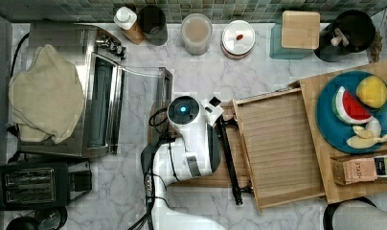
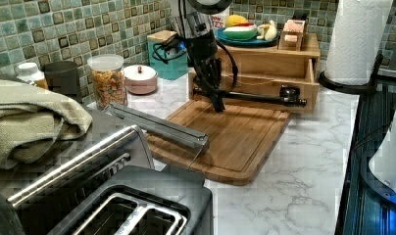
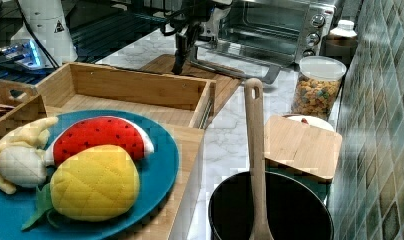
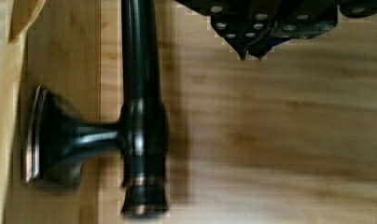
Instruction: Close the drawer.
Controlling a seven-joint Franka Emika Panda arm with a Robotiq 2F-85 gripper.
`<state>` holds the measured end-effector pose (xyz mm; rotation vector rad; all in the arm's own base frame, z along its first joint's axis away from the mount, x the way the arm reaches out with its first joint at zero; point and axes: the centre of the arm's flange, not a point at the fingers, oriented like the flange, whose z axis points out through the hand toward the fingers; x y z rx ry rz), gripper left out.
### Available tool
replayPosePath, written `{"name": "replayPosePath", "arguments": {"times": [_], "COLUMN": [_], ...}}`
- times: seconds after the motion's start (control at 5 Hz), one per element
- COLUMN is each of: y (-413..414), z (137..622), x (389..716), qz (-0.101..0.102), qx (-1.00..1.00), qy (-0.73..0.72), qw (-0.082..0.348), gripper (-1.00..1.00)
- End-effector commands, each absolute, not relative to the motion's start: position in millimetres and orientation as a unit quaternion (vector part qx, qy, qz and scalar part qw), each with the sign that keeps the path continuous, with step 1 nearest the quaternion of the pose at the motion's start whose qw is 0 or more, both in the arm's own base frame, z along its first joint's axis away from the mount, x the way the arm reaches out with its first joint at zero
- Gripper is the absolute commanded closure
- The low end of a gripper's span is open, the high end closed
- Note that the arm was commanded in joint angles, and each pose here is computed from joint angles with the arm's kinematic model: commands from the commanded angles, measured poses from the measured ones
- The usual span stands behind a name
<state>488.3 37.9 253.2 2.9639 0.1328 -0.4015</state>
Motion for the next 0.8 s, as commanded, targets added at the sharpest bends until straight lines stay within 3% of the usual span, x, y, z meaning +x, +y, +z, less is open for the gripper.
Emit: {"name": "replayPosePath", "arguments": {"times": [0.2, 0.8], "y": [-10, -95], "z": [280, 303], "x": [497, 496], "qz": [-0.116, -0.109], "qx": [0.989, 0.989], "qy": [0.045, 0.048], "qw": [0.082, 0.086], "gripper": [1.0, 1.0]}}
